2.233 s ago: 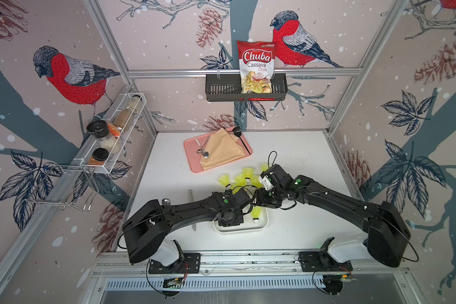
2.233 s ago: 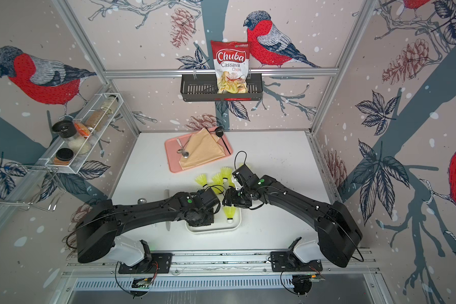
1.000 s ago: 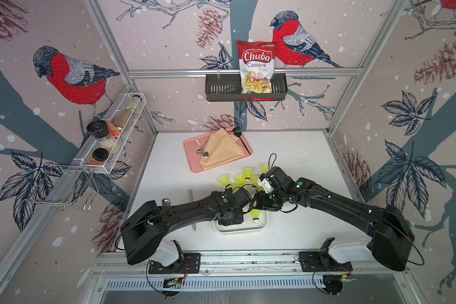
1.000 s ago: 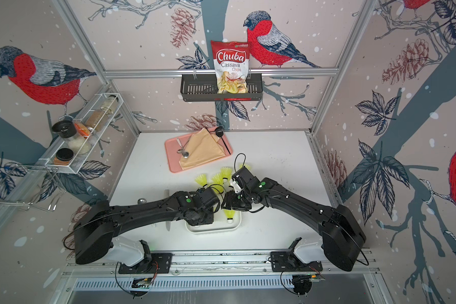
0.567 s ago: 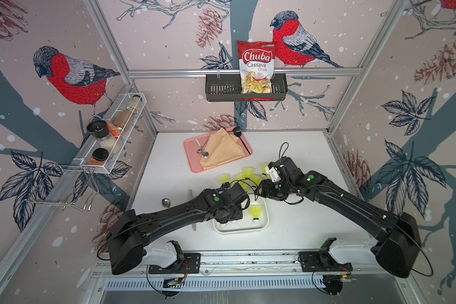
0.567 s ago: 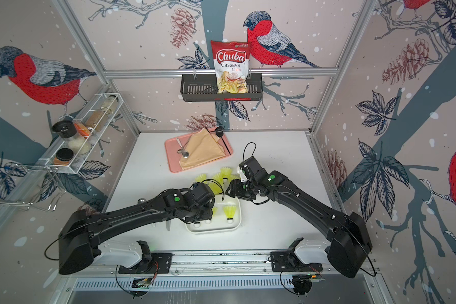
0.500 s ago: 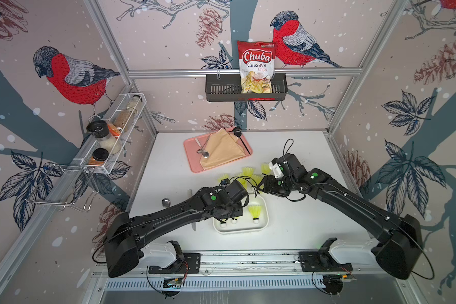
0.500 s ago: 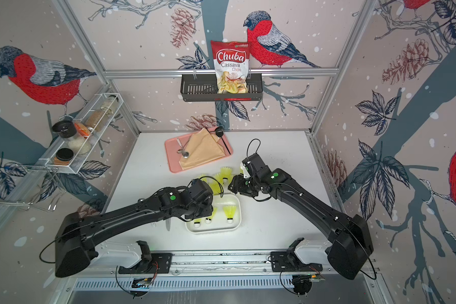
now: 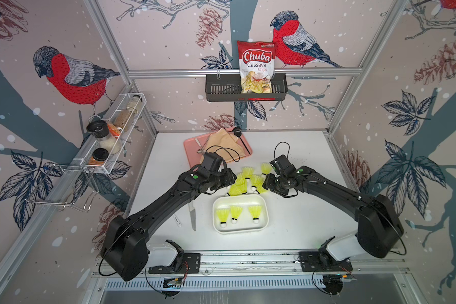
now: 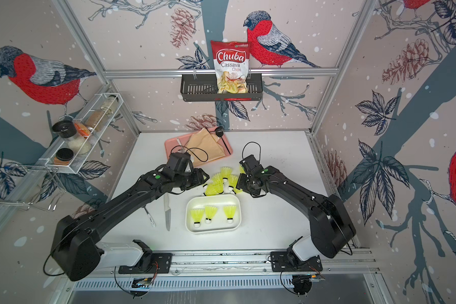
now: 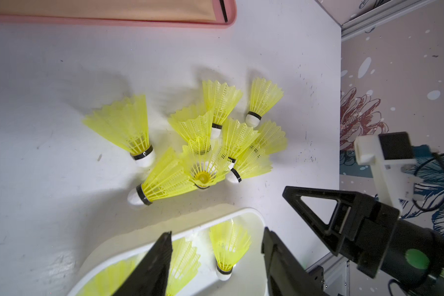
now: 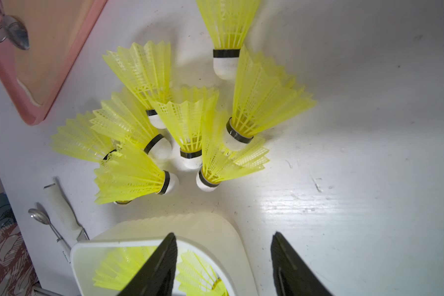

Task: Put the shuttlecocks into the storage box
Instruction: Pick up the shuttlecock at the center of the board.

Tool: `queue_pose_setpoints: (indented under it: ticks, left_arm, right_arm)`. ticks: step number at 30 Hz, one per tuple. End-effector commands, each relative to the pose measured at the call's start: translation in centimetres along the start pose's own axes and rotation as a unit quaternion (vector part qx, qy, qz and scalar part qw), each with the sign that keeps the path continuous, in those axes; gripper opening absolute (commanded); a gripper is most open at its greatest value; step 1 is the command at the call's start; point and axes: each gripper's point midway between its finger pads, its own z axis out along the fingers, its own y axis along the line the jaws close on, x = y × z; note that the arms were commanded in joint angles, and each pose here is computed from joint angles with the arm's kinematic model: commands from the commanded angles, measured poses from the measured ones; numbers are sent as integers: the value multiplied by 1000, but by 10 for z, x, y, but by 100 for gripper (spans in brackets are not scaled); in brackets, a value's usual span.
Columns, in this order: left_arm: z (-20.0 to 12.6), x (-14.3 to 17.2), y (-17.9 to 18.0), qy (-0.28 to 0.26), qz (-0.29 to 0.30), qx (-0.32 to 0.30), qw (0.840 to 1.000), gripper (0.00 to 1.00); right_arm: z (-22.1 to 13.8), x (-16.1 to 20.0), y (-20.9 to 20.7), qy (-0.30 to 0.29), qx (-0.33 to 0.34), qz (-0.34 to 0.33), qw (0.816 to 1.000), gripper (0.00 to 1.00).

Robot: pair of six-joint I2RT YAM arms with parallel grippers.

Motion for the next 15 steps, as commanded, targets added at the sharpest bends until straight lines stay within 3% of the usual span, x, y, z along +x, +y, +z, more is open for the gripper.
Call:
queue_pose_setpoints:
  ticks: [1,6,15]
  left_arm:
    - [7,-16,-30,-10,52,87,995,59]
    - [30,-6,-25,28,60,95,993,59]
    - [43,-3,-25,42,60,106,992,58]
  right_arm:
    - [15,-8,9,-15,-5,24,1000,61]
    - [41,0,16,9,3,38,999,62]
    - [70,-1,8,27,16,72,997,60]
